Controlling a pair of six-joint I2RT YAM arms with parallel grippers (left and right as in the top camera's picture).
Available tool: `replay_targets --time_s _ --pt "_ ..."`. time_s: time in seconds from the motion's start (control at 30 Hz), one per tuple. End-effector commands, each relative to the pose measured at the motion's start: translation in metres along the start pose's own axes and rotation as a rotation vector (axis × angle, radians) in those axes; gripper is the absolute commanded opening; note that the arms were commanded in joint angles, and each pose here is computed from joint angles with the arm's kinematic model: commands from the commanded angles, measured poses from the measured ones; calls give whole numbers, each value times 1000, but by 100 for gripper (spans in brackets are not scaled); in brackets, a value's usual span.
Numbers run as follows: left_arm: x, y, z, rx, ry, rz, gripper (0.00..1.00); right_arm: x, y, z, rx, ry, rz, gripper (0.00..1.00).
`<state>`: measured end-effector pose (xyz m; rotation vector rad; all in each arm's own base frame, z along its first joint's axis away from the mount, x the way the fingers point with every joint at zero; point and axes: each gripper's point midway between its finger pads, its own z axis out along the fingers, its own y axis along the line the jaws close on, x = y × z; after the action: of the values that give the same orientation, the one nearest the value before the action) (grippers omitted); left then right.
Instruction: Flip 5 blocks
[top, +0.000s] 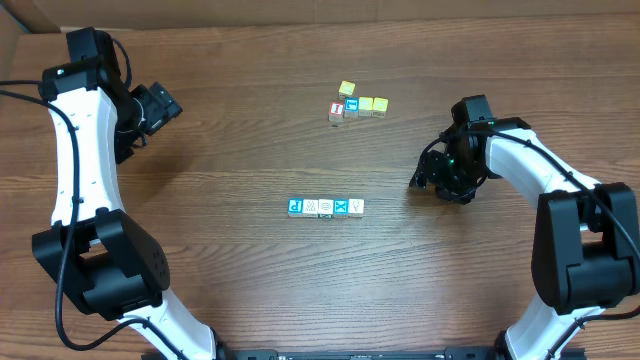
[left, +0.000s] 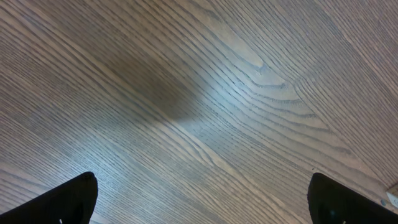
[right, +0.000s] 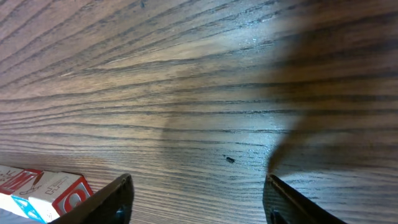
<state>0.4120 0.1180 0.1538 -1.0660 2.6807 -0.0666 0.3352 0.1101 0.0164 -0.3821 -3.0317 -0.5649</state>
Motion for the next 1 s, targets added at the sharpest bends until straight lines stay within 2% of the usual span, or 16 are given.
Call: replay_targets --time_s 0.0,0.07,0.17,0.27,0.33,0.53,0.63,0.73,0.77,0.9,0.93,0.97 --pt "-3 -5 -8 10 -23 12 100 1 10 -4 -50 2 -4 58" --pt "-3 -5 -8 10 -23 12 100 4 18 -2 -75 13 -14 42" --pt "-15 -11 -9 35 -72 5 100 13 26 2 -67 35 -31 29" --pt "-24 -16 -10 54 -109 6 100 26 33 6 -53 68 -59 11" --pt "-26 -16 -10 58 -118 6 100 30 38 9 -45 72 -81 4" --pt "-53 -33 -16 129 -226 -7 100 32 46 1 -45 54 -101 4" --pt "-57 -49 -20 208 -238 -56 100 31 52 -11 -61 24 -106 4" --pt "-58 -52 -21 217 -241 -83 100 31 56 -22 -73 -1 -108 4" --pt "-54 -56 -21 239 -222 -95 100 32 57 -26 -76 -6 -110 4" --pt "-10 -74 -20 362 3 -106 100 36 58 -35 -75 -16 -114 4" --pt "-1 -77 -21 380 43 -92 96 37 56 -36 -65 -18 -109 4" --pt "7 -78 -21 384 70 -58 85 37 52 -37 -42 -22 -92 4"
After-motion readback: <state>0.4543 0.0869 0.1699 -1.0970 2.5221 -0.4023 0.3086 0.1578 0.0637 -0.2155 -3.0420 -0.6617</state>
